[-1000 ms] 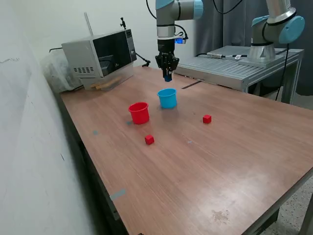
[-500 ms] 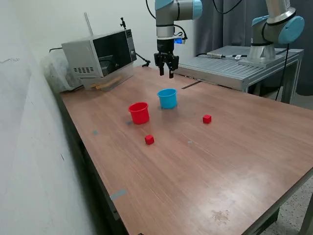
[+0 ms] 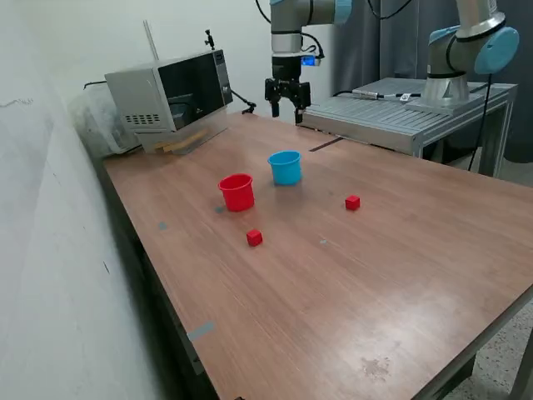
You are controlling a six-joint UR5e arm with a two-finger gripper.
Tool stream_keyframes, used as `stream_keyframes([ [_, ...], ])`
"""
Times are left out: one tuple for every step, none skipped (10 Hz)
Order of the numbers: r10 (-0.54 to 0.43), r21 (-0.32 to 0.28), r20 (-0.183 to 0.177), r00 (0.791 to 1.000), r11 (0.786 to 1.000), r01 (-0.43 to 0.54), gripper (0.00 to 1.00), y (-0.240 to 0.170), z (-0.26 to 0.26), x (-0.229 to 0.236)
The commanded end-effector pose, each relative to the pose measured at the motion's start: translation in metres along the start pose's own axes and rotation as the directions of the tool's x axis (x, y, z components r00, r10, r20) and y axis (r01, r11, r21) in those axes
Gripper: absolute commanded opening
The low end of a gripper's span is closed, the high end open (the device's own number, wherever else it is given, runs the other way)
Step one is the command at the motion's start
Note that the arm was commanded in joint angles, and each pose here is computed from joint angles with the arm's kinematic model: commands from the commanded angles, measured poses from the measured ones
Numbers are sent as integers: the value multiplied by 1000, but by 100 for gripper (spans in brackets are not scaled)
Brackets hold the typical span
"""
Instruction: Place red objects in the red bin, and blue objects in the blue bin.
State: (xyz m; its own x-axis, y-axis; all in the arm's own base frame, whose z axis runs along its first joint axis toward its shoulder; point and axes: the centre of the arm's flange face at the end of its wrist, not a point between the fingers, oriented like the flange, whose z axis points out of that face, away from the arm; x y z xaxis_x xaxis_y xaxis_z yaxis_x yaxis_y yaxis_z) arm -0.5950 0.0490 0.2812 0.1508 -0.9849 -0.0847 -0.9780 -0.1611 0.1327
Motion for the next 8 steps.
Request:
stream_keyframes([
  [-82, -84, 23, 996, 993, 84, 100, -22, -88, 67],
  [-127, -56, 1, 992, 990, 127, 100, -33, -111, 103],
  [-192, -39, -19, 981, 981, 191, 100, -43, -127, 148],
  [-244, -47, -30, 969, 969, 242, 100, -50, -133, 183],
  [-238, -57, -43, 970, 970, 235, 100, -54, -137, 215],
  [-211, -45, -52, 976, 977, 209, 100, -53, -129, 228],
  [-198, -17, -64, 978, 980, 197, 100, -45, -107, 230],
  [-197, -7, -81, 977, 980, 197, 100, -37, -87, 232],
])
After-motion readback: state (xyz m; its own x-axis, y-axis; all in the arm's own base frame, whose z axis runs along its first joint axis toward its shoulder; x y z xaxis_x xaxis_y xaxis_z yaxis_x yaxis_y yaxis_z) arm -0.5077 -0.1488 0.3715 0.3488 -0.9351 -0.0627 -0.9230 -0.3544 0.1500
